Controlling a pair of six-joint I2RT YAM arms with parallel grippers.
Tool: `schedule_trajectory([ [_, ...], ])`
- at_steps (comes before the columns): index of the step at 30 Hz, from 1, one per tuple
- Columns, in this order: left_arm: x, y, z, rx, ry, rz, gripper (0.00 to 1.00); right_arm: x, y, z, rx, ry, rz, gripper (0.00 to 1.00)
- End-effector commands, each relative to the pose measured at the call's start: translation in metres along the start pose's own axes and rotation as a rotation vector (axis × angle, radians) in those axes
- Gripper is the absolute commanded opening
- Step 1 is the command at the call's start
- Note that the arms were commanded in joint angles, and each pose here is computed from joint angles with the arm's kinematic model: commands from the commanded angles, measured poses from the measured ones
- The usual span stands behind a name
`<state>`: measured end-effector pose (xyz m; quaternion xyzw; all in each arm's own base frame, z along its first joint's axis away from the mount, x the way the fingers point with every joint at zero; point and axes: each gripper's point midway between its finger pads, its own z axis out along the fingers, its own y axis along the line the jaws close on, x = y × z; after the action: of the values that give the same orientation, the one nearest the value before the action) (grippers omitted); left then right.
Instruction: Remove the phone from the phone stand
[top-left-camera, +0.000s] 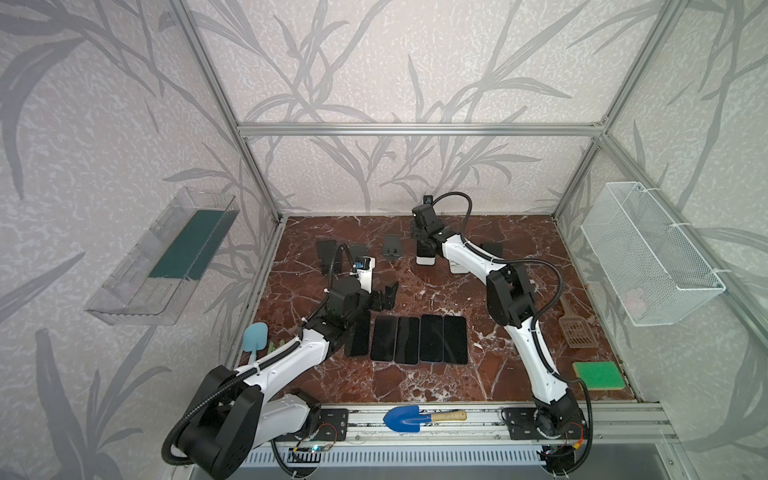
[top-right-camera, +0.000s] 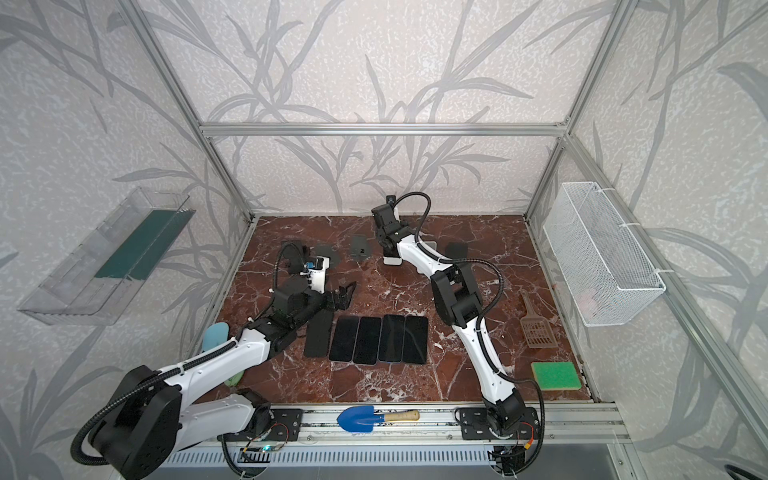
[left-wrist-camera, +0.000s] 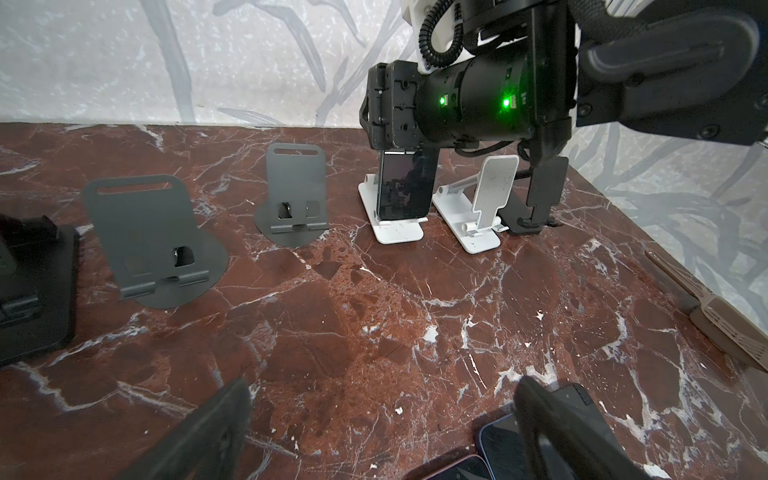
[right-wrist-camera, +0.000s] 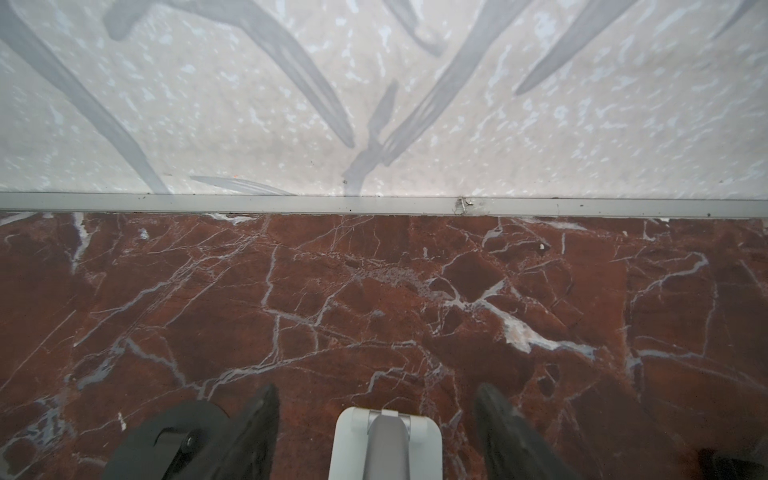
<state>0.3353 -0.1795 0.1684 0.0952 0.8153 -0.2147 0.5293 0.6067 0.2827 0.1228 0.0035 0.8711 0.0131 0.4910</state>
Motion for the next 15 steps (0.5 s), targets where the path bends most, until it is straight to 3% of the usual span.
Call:
schedule_trajectory([
  [1,-0.010,-0.001,-0.004,-0.006,-0.026,0.017,0.99,-0.008,-0.006,-0.005,0.003,-0.028,0.006,0.69],
  [15,-0.009,-0.001,-0.002,-0.005,-0.026,0.016,0.98,-0.023,-0.010,-0.042,-0.074,-0.117,0.006,0.58],
])
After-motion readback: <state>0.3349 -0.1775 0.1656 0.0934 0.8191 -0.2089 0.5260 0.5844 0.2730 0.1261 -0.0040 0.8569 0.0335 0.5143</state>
